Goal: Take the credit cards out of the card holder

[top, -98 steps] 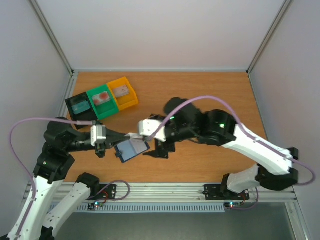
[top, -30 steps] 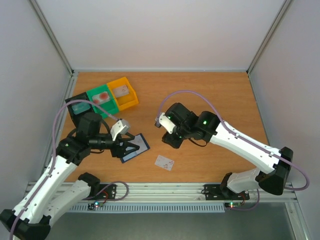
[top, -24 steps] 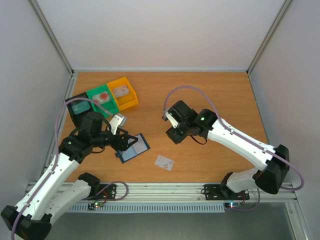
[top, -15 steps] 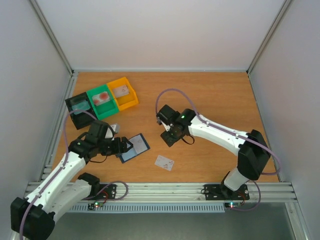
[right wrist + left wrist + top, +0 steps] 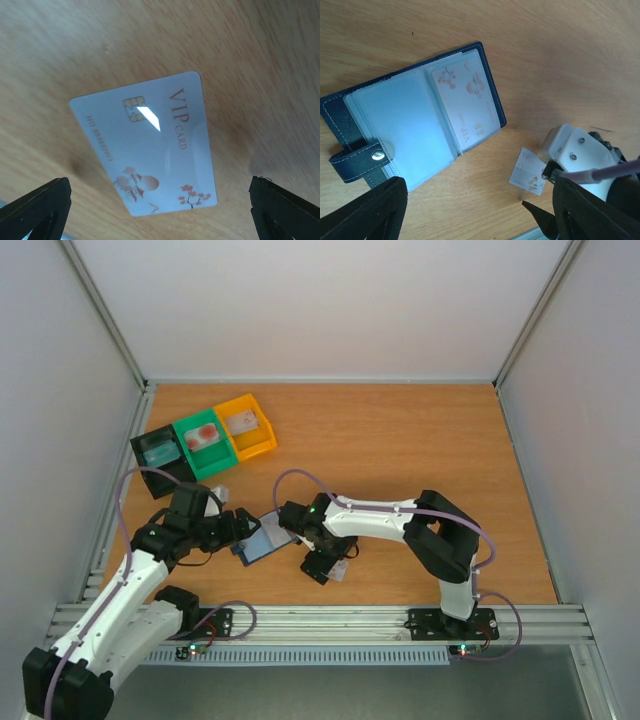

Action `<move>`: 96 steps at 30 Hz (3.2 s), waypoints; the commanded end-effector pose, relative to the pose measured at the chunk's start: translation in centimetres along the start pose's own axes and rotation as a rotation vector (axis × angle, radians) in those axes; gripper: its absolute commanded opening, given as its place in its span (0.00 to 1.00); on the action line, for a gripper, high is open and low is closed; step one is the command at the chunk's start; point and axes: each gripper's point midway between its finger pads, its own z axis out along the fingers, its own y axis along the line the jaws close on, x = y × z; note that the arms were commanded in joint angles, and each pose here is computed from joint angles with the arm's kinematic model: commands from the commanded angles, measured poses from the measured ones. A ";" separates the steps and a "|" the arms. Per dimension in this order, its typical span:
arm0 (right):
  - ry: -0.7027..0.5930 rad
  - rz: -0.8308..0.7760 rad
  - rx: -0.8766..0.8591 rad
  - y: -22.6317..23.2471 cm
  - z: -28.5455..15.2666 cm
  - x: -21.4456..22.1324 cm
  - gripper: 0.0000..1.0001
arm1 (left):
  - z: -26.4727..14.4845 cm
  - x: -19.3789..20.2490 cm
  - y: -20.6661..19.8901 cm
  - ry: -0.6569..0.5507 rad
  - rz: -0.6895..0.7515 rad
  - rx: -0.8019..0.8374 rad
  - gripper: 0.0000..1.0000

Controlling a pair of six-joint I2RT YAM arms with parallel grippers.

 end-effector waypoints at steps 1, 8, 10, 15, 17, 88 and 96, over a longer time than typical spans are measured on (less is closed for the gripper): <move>0.052 -0.001 0.028 -0.5 0.8 0.7 0.97 | 0.1 -0.7 -0.1 -0.037 -0.018 0.024 0.80; 0.136 -0.026 -0.043 1.5 2.6 2.4 0.77 | 0.3 -1.0 0.0 -0.048 -0.031 0.033 0.80; 0.156 -0.011 -0.048 1.5 3.0 3.1 0.68 | 0.3 -1.0 0.0 -0.050 -0.038 0.034 0.80; 0.172 0.028 0.035 0.1 3.4 3.7 0.53 | 0.4 -1.0 0.1 -0.054 -0.046 0.039 0.80; 0.179 0.060 0.065 -0.7 3.3 3.9 0.52 | 0.5 -1.0 0.2 -0.055 -0.052 0.038 0.80; -0.149 0.978 -0.366 -5.3 -0.5 3.1 0.50 | 7.8 12.4 -3.7 0.709 2.010 0.445 0.37; -0.114 0.998 -0.521 -4.8 0.8 2.9 0.47 | 12.2 12.3 -3.3 0.697 2.139 0.409 0.24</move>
